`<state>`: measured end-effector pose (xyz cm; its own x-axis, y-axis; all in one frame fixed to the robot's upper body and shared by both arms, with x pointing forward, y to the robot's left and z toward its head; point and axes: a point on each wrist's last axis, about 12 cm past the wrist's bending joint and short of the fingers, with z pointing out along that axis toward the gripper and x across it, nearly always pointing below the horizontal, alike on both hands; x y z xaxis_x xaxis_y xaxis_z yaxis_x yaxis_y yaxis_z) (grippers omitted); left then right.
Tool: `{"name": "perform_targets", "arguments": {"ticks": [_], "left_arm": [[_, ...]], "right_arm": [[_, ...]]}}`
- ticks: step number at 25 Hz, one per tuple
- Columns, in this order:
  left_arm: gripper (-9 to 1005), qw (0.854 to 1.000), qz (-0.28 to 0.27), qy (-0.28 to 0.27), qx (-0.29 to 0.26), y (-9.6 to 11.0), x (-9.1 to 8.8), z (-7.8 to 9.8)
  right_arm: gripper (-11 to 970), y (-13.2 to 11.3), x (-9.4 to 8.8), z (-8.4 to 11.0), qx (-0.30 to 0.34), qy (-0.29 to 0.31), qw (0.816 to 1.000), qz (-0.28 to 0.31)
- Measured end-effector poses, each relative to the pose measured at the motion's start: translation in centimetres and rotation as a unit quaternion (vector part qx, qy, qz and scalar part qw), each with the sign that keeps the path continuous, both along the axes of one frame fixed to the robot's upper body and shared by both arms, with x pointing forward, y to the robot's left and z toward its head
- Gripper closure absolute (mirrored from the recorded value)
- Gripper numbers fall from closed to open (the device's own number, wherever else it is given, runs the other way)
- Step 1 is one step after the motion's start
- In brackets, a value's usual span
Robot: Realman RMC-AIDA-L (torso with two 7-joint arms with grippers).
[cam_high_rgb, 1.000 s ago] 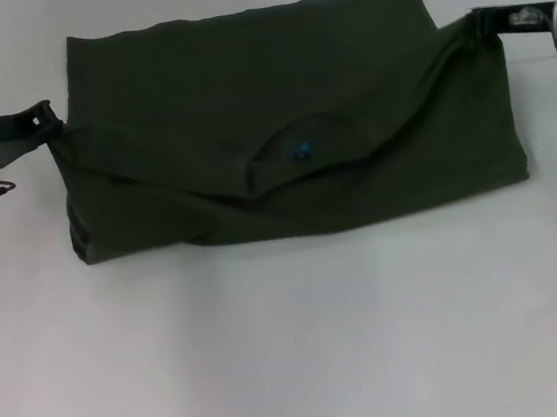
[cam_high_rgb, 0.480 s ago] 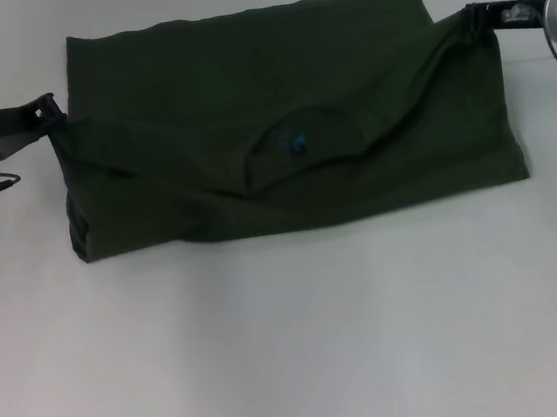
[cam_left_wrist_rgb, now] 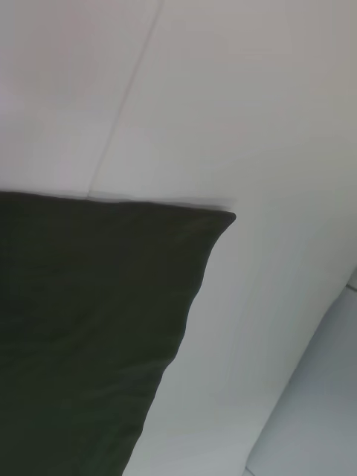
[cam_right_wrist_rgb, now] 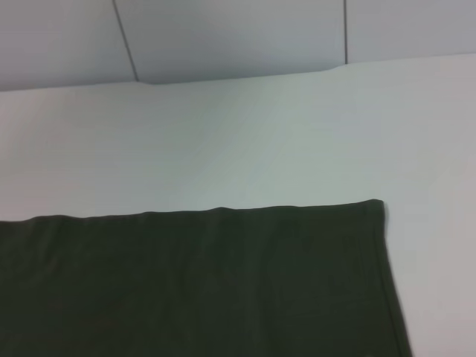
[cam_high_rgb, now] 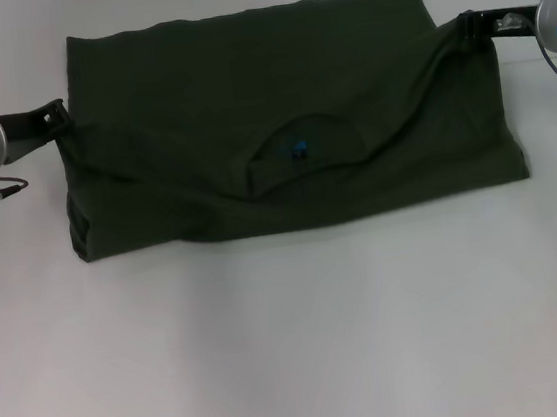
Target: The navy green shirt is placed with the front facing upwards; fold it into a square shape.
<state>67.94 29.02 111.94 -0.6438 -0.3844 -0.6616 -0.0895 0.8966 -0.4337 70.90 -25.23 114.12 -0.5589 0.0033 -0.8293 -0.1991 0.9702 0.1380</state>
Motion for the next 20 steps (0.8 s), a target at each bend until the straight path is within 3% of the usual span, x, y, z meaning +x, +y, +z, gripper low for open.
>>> {"name": "perform_targets", "arguments": {"ticks": [9, 20], "left_arm": [[984, 0.999, 0.014, -0.031, 0.0, 0.0, -0.3, 0.9], [975, 0.999, -0.04, -0.017, 0.033, -1.4, 0.5, 0.5]], "right_arm": [[914, 0.7, 0.3, 0.4, -0.004, -0.004, 1.0, 0.009], [914, 0.6, 0.2, -0.1, -0.019, -0.001, 1.0, 0.008]]}}
